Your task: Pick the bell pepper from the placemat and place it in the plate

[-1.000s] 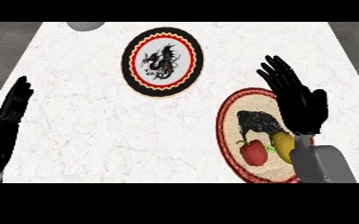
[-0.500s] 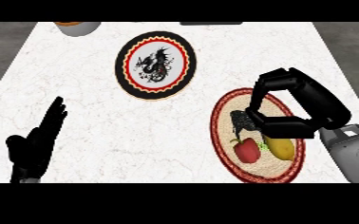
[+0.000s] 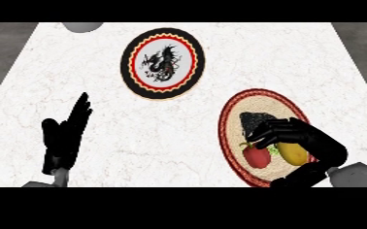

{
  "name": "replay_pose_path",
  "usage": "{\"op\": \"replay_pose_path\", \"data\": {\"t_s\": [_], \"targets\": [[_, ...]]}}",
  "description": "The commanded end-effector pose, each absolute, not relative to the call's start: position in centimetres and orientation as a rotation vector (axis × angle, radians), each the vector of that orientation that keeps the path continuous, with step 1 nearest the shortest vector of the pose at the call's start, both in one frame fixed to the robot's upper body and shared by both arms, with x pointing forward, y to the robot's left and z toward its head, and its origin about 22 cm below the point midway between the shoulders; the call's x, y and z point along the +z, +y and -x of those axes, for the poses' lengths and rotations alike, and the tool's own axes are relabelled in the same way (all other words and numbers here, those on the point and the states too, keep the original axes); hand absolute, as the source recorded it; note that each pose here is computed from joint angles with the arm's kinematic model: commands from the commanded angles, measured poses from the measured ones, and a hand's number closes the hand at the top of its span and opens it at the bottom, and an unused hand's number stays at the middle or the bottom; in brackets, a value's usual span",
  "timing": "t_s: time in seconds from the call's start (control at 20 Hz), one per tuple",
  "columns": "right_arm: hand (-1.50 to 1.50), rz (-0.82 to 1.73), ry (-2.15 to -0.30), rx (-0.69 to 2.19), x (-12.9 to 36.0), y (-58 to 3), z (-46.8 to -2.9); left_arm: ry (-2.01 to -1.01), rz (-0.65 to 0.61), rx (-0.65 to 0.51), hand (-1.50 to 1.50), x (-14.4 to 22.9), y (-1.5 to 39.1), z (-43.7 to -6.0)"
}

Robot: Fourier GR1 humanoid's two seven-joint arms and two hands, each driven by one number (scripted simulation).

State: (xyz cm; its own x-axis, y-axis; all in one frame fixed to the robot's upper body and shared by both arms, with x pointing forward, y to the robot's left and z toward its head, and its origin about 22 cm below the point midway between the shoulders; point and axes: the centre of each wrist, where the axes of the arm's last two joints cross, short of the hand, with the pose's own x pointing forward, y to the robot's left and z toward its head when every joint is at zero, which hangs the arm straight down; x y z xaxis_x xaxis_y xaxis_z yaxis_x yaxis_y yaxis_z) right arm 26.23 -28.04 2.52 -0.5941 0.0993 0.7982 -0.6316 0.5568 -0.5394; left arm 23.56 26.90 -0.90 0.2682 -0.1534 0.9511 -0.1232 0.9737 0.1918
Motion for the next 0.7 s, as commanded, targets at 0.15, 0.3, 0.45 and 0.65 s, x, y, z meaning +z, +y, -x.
{"op": "replay_pose_path", "data": {"t_s": [0.15,0.3,0.45,0.65], "targets": [[-1.50,-0.103,-1.971,1.576,5.1,-29.3,-26.9,-1.299,-0.228,-0.019,0.00,0.2,25.6,-24.5],[-1.50,0.048,-1.940,1.703,6.4,-28.2,-27.3,-1.292,-0.266,-0.013,0.00,-0.2,25.9,-25.5],[-1.50,0.126,-1.849,1.819,8.5,-27.4,-26.7,-1.275,-0.255,-0.018,0.00,-0.8,24.9,-25.0],[-1.50,0.196,-1.601,1.973,9.0,-27.2,-26.7,-1.284,-0.236,-0.023,0.00,-0.9,25.4,-24.4]]}}
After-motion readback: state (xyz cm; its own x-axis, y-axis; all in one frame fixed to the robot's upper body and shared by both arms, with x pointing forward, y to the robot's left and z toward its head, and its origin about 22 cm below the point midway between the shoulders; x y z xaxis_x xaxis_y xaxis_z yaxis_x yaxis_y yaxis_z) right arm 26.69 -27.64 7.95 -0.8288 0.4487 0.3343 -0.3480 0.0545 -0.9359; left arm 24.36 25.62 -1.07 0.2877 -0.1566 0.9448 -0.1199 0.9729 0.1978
